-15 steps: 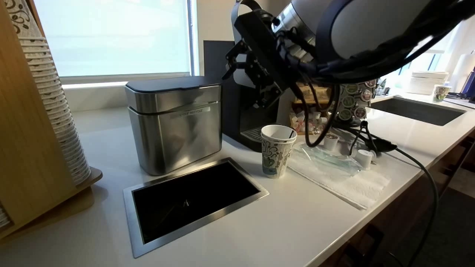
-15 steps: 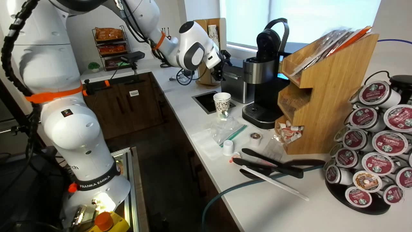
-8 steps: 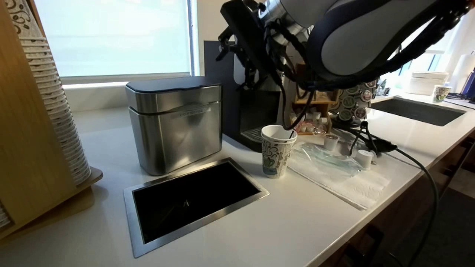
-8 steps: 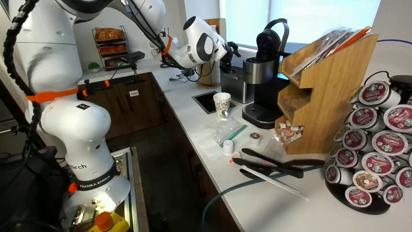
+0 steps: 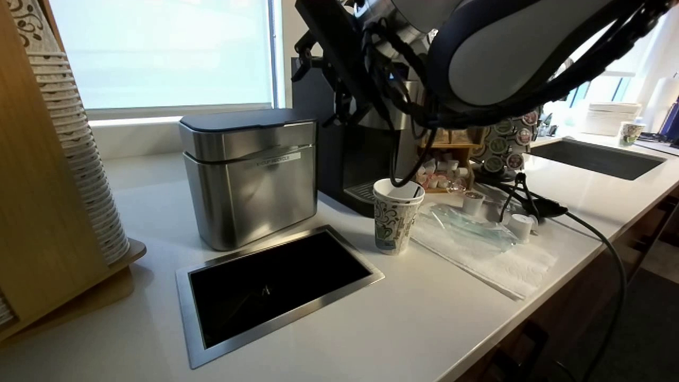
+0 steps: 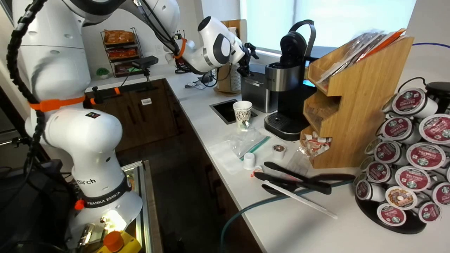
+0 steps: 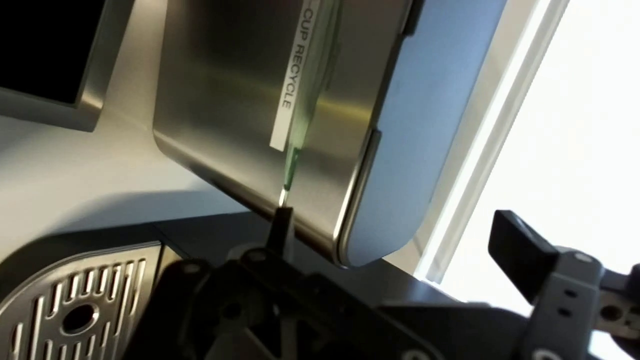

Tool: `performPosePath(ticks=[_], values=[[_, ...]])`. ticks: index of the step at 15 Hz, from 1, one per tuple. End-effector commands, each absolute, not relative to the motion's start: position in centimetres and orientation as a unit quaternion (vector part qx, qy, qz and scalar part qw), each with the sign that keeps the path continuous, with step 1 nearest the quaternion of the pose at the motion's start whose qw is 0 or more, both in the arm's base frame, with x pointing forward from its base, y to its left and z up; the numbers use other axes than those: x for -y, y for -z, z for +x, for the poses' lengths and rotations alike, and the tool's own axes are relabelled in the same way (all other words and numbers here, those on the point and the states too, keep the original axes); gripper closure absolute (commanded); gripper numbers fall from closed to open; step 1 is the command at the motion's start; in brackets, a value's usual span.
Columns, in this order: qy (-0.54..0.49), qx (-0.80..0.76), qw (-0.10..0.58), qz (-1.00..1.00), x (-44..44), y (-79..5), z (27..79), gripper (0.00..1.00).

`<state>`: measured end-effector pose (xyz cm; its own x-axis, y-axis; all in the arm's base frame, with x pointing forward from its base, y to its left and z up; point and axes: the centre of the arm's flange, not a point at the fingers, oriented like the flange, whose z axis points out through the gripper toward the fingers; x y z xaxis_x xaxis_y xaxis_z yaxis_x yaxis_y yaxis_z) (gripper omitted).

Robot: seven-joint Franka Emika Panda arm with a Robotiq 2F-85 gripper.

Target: Open the lid of the silver bin

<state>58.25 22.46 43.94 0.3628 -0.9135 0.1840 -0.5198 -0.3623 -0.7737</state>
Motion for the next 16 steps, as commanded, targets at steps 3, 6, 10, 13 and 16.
performPosePath(ticks=[3,6,10,13,16], values=[[0.311,-0.462,0.347,-0.755,-28.0,-44.2,60.0,0.00],[0.295,-0.472,0.351,-0.753,-29.6,-44.0,59.7,0.00],[0.289,-0.501,0.358,-0.733,-30.0,-43.4,59.6,0.00],[0.285,-0.512,0.363,-0.725,-30.3,-42.7,61.0,0.00],[0.285,-0.505,0.367,-0.727,-31.3,-42.3,62.3,0.00]])
